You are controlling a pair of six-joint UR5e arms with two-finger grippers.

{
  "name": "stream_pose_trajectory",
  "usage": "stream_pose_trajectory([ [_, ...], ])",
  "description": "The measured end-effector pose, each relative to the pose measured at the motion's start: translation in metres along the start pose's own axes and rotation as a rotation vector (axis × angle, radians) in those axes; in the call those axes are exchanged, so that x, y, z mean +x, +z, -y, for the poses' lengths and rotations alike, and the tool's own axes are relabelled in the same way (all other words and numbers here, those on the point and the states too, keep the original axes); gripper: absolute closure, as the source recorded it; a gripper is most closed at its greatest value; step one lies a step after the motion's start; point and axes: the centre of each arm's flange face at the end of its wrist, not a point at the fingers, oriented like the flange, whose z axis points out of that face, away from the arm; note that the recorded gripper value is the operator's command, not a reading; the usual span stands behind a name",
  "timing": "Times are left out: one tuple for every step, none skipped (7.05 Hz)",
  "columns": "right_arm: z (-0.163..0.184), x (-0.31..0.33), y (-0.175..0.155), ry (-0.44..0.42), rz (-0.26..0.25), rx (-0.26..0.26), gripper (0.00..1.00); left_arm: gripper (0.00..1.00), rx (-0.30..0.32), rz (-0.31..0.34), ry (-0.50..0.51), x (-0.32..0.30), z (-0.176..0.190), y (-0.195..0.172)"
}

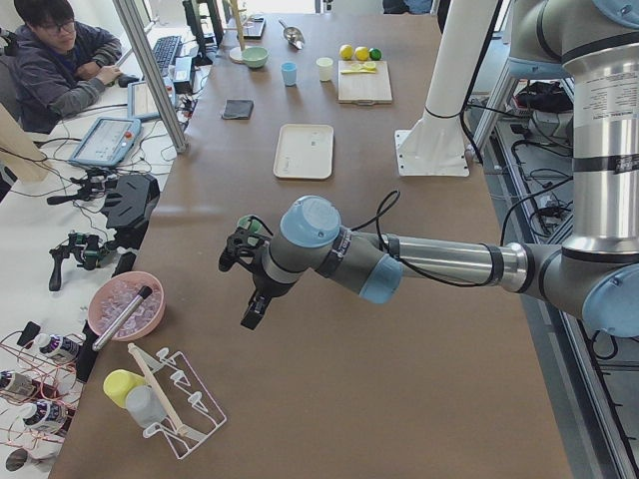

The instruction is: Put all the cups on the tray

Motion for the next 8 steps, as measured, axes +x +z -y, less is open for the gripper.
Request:
stream_pose_trajectory([
  [0.017,-0.01,-0.014,0.02,-0.015,0.032,0.0,0.01,-0.001,-0.006,0.007,0.004,0.0,0.008],
  [0.035,-0.02,-0.022,0.069,-0.026,0.053,0.0,0.01,-0.024,-0.027,-0.008,0.017,0.006,0.028],
  [0.053,-0.035,-0.023,0.122,-0.038,0.062,0.0,0.01,-0.059,-0.059,-0.05,0.04,0.023,0.058],
  [0.072,-0.054,-0.017,0.172,-0.056,0.062,0.01,0.01,-0.095,-0.087,-0.098,0.065,0.042,0.089],
  [0.09,-0.076,-0.01,0.218,-0.07,0.062,0.02,0.01,-0.125,-0.113,-0.125,0.092,0.064,0.118],
  [0.107,-0.103,0.0,0.26,-0.083,0.061,0.02,0.01,-0.154,-0.142,-0.146,0.124,0.089,0.146],
  [0.121,-0.13,0.012,0.288,-0.091,0.066,0.02,0.02,-0.185,-0.173,-0.17,0.167,0.111,0.173],
  [0.131,-0.154,0.029,0.309,-0.087,0.087,0.02,0.1,-0.216,-0.201,-0.184,0.214,0.126,0.198],
])
